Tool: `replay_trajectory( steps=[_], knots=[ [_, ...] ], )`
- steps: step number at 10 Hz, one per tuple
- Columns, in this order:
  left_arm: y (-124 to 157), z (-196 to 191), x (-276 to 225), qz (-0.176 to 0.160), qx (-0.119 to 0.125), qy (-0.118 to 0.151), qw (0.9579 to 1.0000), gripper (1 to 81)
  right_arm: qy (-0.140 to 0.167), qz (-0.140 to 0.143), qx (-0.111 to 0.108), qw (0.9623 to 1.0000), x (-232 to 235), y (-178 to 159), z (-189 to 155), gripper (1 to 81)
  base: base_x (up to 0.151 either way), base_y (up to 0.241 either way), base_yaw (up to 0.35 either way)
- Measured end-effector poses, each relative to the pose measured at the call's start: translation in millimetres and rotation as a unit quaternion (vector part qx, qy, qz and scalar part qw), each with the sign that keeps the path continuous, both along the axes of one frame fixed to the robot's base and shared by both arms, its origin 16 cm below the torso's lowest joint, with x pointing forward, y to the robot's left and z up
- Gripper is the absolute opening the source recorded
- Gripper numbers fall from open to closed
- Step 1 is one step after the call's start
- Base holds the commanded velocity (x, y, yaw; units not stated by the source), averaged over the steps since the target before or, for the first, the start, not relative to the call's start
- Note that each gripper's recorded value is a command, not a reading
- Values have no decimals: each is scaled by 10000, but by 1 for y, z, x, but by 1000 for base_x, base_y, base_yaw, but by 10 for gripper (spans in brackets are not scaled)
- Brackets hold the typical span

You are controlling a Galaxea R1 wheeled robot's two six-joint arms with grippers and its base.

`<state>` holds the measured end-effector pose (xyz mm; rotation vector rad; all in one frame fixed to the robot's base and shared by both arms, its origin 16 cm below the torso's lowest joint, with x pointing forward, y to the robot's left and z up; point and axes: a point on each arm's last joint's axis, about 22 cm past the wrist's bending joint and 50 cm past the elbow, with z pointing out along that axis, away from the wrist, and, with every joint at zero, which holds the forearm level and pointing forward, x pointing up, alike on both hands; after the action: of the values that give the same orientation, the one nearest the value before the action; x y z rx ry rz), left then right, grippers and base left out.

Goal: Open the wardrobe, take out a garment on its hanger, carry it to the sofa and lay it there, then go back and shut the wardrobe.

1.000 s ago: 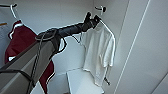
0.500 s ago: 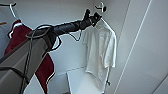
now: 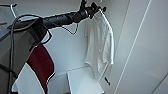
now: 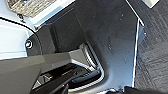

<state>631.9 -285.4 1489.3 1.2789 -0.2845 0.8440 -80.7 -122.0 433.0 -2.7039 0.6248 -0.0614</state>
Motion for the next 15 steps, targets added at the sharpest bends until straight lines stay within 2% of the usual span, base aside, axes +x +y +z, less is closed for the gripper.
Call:
replay_trajectory(
  steps=[2,4,6,7,8,9,12,15],
  knots=[
    [31,-12,12,208,96,24,9997,10,-4,269,30,9996,6,0,-1,811,0,0,0],
    [84,-22,33,593,248,64,9979,10,-10,612,67,9981,16,0,-2,811,0,0,0],
    [127,-48,53,972,581,47,9936,10,-20,877,48,9961,24,-7,-4,811,0,0,0],
    [130,-62,57,1036,738,27,9919,10,-20,912,17,9958,25,-13,-5,811,0,0,0],
    [122,-78,56,1026,987,33,9898,10,-13,909,-9,9959,25,-17,-5,811,0,0,0],
    [114,-93,53,963,1125,58,9890,10,-9,905,-33,9959,24,-21,-6,811,0,0,0],
    [93,-127,19,537,1437,85,9881,10,-45,900,-26,9959,26,-20,-5,811,0,0,0],
    [70,-138,-41,-75,1605,-190,9868,10,-113,872,-10,9961,27,-20,-5,811,0,0,0]
  ],
)
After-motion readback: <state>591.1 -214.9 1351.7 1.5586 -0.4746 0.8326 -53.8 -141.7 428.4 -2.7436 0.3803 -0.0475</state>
